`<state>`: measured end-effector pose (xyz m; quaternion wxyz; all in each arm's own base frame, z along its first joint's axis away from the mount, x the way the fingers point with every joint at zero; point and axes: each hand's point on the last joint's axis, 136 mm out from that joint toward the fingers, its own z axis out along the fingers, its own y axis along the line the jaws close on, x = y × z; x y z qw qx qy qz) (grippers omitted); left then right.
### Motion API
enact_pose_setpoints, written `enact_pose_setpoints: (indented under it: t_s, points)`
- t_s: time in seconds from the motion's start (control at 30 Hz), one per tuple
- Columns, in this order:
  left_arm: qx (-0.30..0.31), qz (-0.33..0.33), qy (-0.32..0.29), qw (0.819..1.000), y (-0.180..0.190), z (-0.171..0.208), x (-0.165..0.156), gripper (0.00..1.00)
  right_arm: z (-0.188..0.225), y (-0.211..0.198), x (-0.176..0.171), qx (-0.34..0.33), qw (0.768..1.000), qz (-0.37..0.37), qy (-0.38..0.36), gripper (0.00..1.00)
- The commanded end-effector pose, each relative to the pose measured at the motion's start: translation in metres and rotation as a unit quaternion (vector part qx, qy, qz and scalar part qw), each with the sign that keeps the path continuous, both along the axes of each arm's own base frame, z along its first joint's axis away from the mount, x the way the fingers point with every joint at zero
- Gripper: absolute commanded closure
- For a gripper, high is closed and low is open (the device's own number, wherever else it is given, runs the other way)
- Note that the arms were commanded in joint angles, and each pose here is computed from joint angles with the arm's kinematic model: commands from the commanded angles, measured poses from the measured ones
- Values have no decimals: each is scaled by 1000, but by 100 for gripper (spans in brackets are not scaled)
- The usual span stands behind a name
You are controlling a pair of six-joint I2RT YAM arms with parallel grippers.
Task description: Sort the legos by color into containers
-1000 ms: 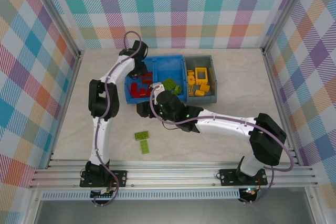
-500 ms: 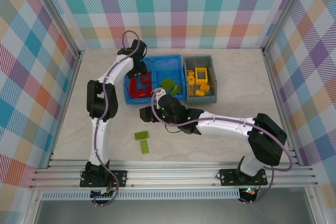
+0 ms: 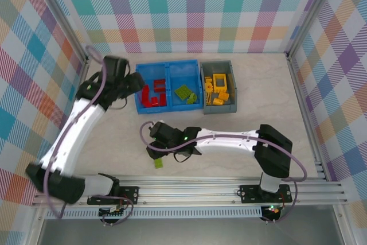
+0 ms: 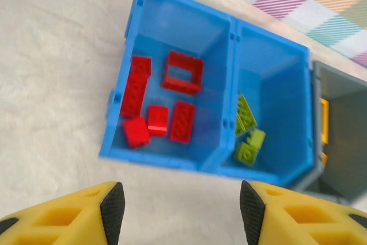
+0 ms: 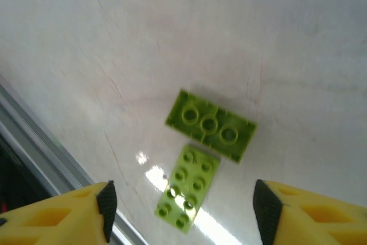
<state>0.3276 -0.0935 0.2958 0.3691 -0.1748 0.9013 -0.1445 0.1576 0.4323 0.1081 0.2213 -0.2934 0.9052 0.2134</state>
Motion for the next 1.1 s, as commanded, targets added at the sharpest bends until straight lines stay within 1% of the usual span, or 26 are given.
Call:
enact_pose_setpoints:
  t_s: [0.0, 0.07, 0.13, 0.2, 0.27, 0.37, 0.53, 0.67, 0.73, 0.93, 1.07]
  points:
    - [-47, -21, 40, 998, 0, -19, -64, 42, -21, -20, -20, -93, 994, -50, 38, 40]
    - [-67, -30, 36, 997, 6, -21, -99, 41, -32, -22, -29, -130, 987, -75, 57, 43]
    - [-81, -38, 34, 995, 12, -21, -130, 41, -42, -21, -34, -156, 981, -91, 67, 43]
    - [-86, -30, 34, 995, 23, -20, -159, 41, -50, -18, -38, -174, 974, -110, 90, 42]
    - [-89, -22, 28, 995, 33, -17, -181, 40, -55, -17, -41, -192, 968, -125, 107, 42]
    - [-91, -3, 8, 996, 48, -10, -205, 41, -63, -17, -42, -219, 956, -151, 123, 41]
    - [-103, 7, -21, 994, 57, 1, -220, 41, -72, -8, -37, -237, 949, -165, 128, 41]
    - [-102, 6, -22, 994, 58, 3, -224, 41, -81, -10, -28, -260, 939, -187, 127, 42]
    - [-102, 3, -25, 994, 58, 5, -224, 41, -82, -10, -24, -261, 938, -192, 123, 43]
    - [-107, -2, -24, 994, 55, 6, -223, 41, -88, -8, -18, -275, 933, -201, 115, 47]
    - [-113, -9, -28, 993, 53, 8, -224, 41, -96, -6, -18, -272, 932, -204, 126, 53]
